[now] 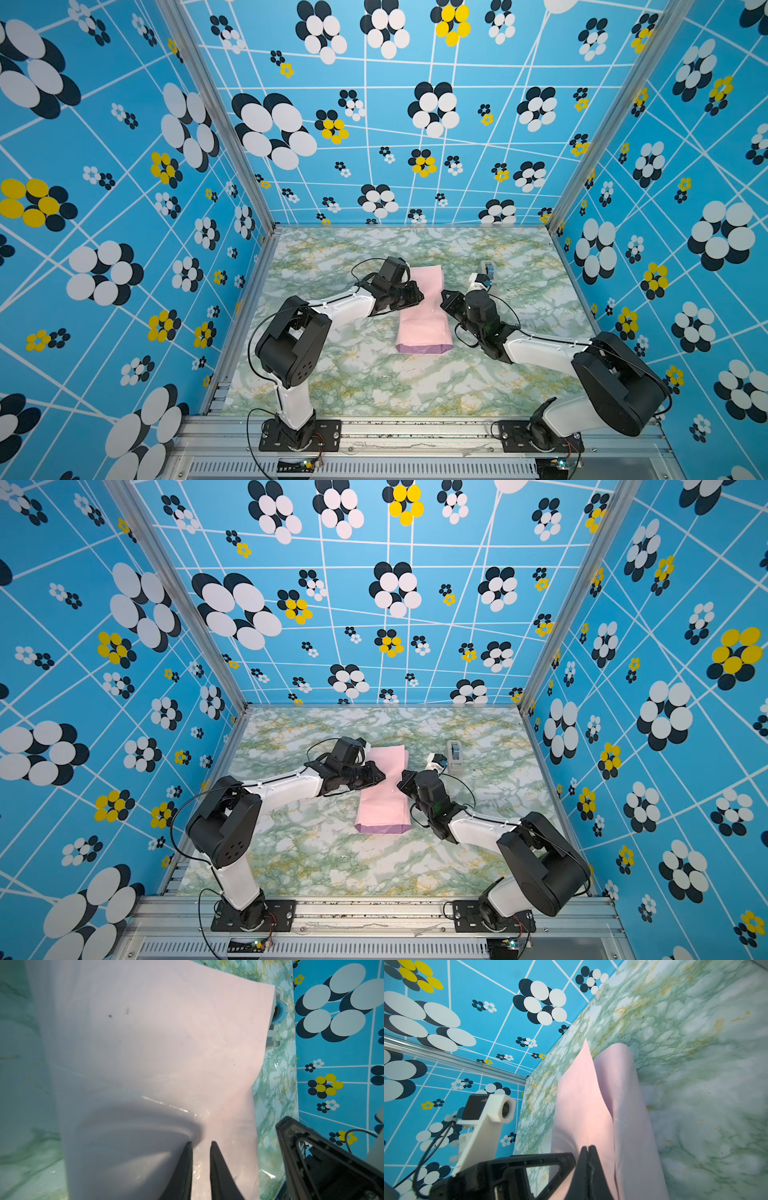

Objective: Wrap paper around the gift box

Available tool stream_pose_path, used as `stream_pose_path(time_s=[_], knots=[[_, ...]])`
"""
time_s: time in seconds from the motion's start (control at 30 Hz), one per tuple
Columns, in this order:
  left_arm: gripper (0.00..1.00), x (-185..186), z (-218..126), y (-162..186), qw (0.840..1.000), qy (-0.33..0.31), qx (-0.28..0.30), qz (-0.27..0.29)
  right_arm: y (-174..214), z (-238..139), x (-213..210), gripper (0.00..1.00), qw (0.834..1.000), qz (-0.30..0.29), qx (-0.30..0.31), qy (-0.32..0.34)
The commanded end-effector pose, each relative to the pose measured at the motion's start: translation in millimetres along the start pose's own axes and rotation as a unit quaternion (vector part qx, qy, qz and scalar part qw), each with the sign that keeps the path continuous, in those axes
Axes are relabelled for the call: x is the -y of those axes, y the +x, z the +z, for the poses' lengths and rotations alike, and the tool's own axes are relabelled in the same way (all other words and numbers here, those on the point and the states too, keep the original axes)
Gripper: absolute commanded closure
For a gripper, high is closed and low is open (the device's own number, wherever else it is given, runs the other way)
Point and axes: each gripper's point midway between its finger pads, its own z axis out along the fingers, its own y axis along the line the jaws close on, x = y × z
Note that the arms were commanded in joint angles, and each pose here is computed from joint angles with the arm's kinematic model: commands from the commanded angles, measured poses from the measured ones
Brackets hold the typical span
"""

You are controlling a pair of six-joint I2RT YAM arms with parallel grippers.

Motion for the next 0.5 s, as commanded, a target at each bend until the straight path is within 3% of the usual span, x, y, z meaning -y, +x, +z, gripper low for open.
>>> stream_pose_path(time_s=[0.0, 0.47], knots=[[0.8, -33.2, 10.8, 28.2, 0.998, -0.055, -0.042, -0.012, -1.6, 2.5, 8.1, 1.0, 1.0, -0.003, 0.015, 0.006], [0.8, -33.5, 10.1, 27.8, 0.997, -0.056, -0.042, -0.011, -14.7, 7.8, 8.3, 1.0, 0.998, 0.012, 0.025, -0.049]])
